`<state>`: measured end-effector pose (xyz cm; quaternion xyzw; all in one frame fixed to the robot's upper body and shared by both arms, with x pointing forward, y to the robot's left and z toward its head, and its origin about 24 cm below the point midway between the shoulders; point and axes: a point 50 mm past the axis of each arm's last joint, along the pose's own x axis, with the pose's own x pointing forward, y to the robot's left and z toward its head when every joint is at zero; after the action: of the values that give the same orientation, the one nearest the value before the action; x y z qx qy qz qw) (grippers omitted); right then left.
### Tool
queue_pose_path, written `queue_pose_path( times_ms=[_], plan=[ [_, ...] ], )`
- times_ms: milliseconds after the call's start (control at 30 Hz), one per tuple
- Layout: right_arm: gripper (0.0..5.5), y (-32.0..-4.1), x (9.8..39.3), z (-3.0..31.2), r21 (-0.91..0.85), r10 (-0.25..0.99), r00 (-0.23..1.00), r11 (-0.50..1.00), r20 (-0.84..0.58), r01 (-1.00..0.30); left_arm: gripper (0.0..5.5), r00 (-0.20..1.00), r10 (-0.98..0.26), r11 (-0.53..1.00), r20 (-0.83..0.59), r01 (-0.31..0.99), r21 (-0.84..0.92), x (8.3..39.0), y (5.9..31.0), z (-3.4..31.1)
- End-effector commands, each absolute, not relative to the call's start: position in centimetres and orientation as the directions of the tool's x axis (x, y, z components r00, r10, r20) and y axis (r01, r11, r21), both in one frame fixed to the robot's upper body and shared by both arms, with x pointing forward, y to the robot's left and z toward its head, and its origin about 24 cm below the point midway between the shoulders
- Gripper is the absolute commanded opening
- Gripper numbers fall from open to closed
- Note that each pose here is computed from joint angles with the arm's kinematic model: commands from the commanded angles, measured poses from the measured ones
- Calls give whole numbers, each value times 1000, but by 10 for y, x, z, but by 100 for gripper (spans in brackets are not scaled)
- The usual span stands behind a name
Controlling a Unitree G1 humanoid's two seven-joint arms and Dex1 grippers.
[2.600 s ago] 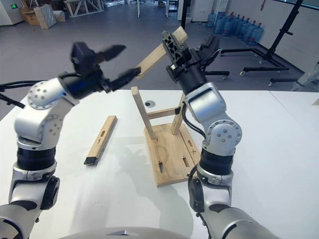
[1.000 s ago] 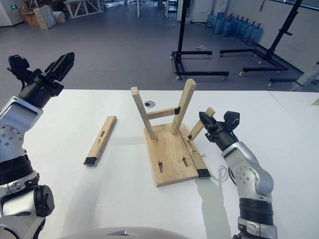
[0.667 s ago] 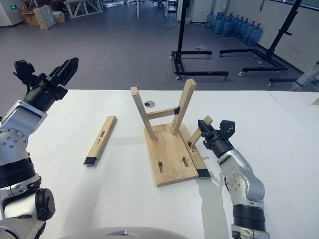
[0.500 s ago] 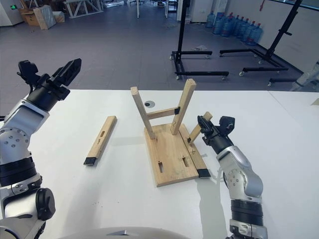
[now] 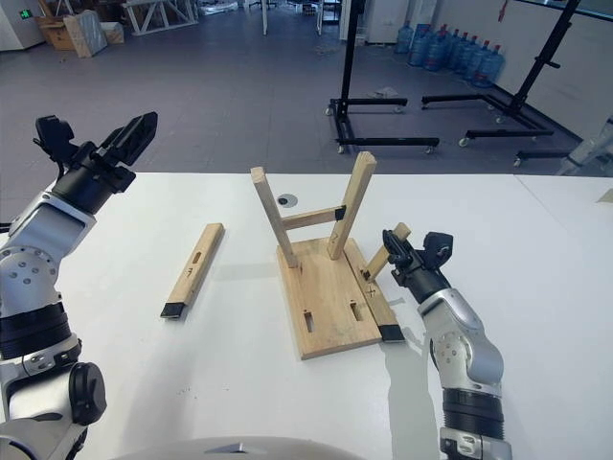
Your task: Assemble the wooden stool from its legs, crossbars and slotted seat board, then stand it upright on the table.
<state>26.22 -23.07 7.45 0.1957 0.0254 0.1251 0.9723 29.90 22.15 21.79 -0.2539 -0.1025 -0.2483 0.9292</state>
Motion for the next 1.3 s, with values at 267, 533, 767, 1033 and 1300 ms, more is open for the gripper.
queue_pose_path(
  times_ms=[267, 533, 767, 1033, 1300],
  plan=[
    [40, -224, 264, 72, 384, 265, 964, 891, -9, -242, 429, 855, -418, 751, 309, 516, -413, 299, 222, 217],
    [40, -233, 262, 80, 369, 246, 969, 901, 3, -229, 429, 853, -419, 750, 313, 519, -410, 300, 221, 219],
    [40, -228, 258, 68, 381, 249, 968, 898, -28, -220, 429, 853, -418, 753, 312, 518, -406, 300, 221, 220],
    [40, -226, 257, 58, 334, 246, 967, 918, -63, -212, 429, 850, -427, 752, 309, 524, -400, 301, 219, 218],
    [40, -228, 255, 58, 265, 247, 966, 939, -80, -218, 429, 847, -434, 756, 307, 528, -388, 300, 217, 217]
  ],
)
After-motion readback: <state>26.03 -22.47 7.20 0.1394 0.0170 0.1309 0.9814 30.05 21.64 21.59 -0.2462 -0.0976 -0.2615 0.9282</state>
